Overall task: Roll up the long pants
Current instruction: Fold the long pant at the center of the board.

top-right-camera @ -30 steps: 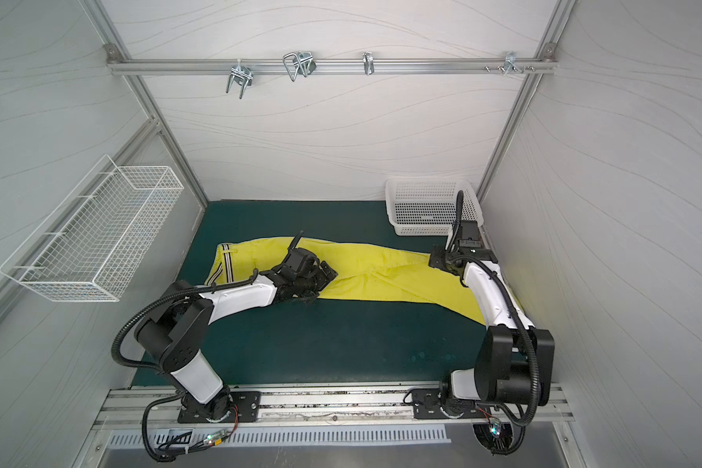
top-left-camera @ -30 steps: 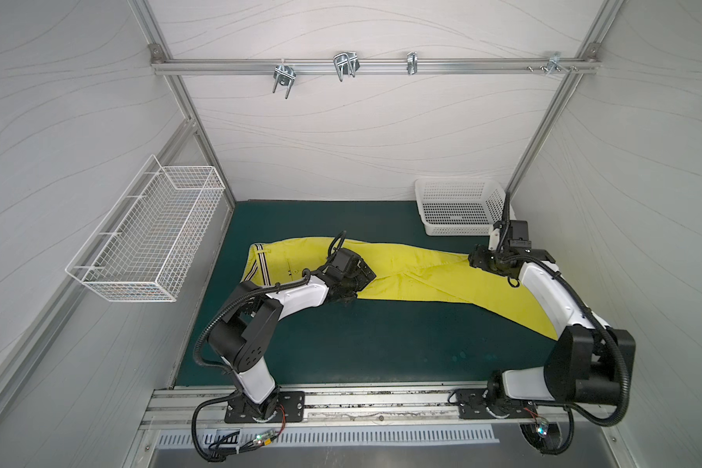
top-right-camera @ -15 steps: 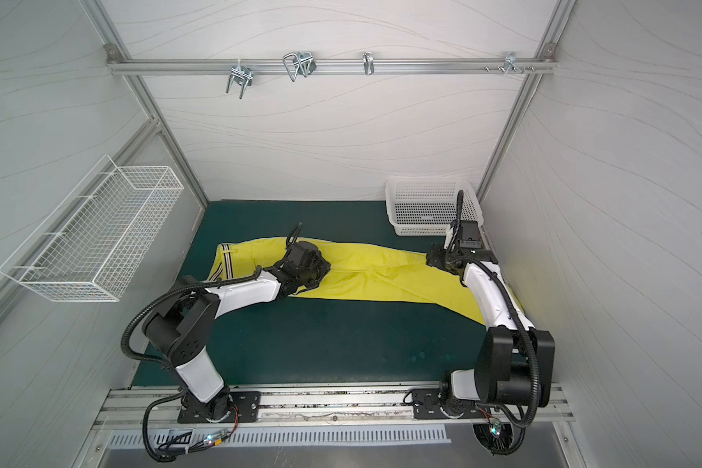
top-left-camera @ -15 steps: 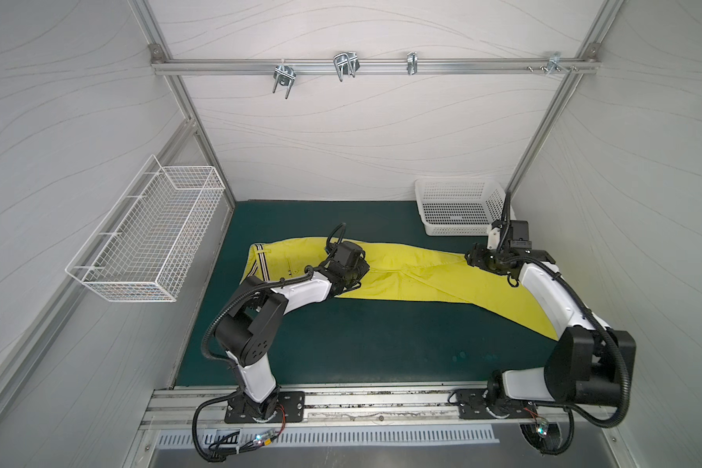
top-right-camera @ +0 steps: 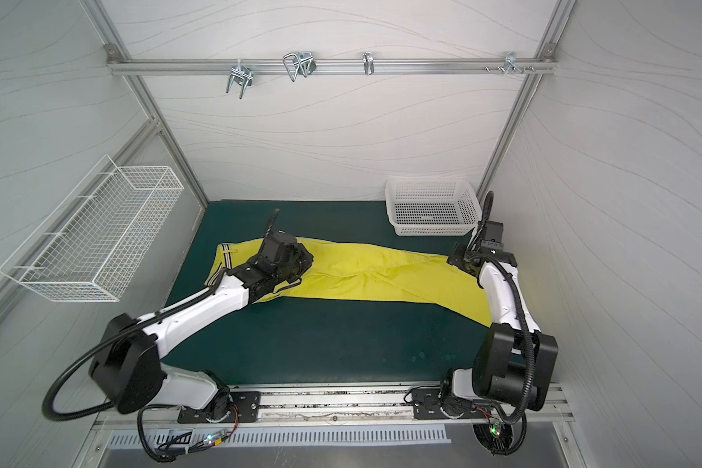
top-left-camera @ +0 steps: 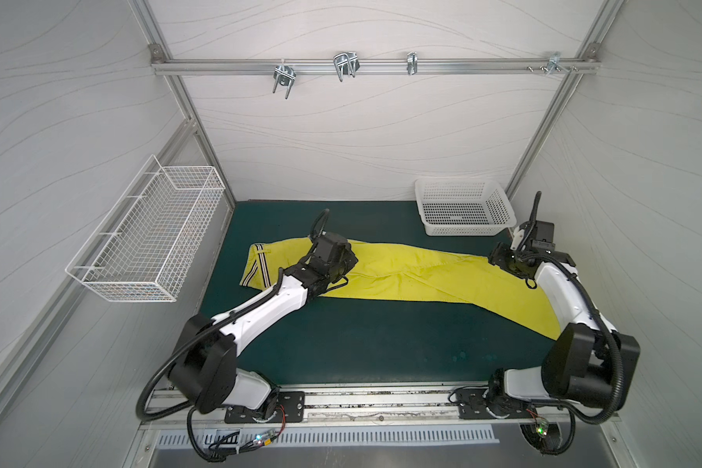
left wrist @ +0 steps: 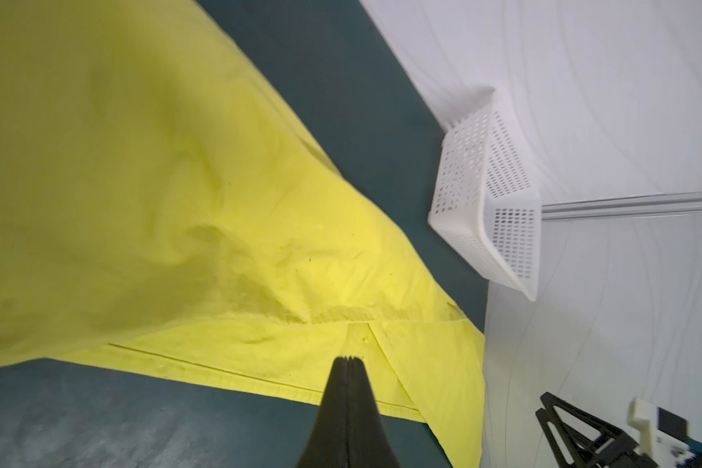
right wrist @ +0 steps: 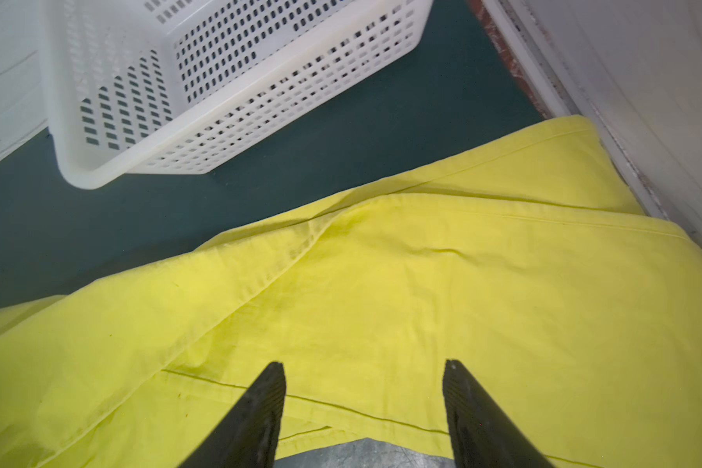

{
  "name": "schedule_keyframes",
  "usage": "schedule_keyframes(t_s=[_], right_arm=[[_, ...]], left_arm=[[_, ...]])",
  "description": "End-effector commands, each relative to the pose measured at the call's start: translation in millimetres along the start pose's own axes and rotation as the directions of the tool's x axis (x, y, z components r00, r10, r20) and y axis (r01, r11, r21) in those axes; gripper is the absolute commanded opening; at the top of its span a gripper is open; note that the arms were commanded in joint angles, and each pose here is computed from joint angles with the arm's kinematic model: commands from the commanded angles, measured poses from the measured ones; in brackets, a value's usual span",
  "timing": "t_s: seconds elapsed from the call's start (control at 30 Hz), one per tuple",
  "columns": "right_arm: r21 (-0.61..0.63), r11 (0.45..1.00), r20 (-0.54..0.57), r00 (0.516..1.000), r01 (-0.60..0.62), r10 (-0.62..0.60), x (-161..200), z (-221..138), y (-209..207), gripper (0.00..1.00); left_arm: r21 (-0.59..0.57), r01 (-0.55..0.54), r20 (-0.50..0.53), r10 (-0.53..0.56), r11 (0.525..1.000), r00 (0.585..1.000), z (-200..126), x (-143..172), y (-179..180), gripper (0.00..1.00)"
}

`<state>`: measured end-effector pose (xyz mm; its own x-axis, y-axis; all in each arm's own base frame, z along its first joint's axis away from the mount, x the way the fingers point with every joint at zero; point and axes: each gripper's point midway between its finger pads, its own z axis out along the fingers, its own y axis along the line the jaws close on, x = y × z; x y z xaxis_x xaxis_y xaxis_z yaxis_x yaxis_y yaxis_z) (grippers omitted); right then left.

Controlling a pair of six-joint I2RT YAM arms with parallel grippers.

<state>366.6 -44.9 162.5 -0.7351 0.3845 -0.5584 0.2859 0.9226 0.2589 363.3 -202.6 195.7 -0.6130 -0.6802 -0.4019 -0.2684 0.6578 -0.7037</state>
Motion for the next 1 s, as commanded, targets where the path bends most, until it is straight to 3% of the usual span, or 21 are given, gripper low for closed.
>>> schedule_keyframes(t_s=[0.0, 0.03, 0.07, 0.1, 0.23, 0.33, 0.5, 0.7, 0.97], right_arm=[[0.062, 0.998, -0.057, 0.998, -0.028, 0.032, 10, 4, -14, 0.7], [0.089, 0.995, -0.063, 0.997, -0.036, 0.042, 12, 5, -21, 0.7], [0.111, 0.992, -0.067, 0.996, -0.055, 0.063, 13, 8, -30, 0.71], [0.108, 0.991, -0.07, 0.994, -0.074, 0.082, 13, 10, -34, 0.72], [0.048, 0.985, -0.071, 0.983, -0.168, 0.171, 13, 12, -42, 0.71], [-0.005, 0.985, -0.05, 0.984, -0.172, 0.172, 11, 5, -34, 0.71], [-0.072, 0.98, -0.033, 0.983, -0.184, 0.182, 8, 0, -22, 0.71], [-0.118, 0.972, -0.041, 0.979, -0.204, 0.201, 11, 3, -15, 0.71], [-0.15, 0.964, -0.018, 0.975, -0.221, 0.221, 14, -3, -6, 0.71]], left_arm=[[-0.112, -0.056, -0.009, 0.055, 0.992, 0.998, -7, -6, 25, 0.0], [-0.108, -0.05, -0.03, 0.047, 0.993, 0.998, -4, -2, 25, 0.05], [-0.091, -0.039, -0.059, 0.033, 0.995, 0.998, 1, 4, 23, 0.18], [-0.073, -0.023, -0.084, 0.016, 0.997, 0.996, 7, 11, 21, 0.25], [0.062, 0.081, -0.193, -0.068, 0.995, 0.979, 43, 43, -3, 0.41], [0.075, 0.119, -0.232, -0.099, 0.99, 0.968, 67, 59, -10, 0.56], [0.085, 0.216, -0.212, -0.195, 0.973, 0.958, 88, 66, -3, 0.67], [0.075, 0.213, -0.178, -0.197, 0.974, 0.964, 82, 71, -5, 0.69], [-0.006, 0.239, -0.059, -0.239, 0.971, 0.969, 82, 80, 19, 0.7]])
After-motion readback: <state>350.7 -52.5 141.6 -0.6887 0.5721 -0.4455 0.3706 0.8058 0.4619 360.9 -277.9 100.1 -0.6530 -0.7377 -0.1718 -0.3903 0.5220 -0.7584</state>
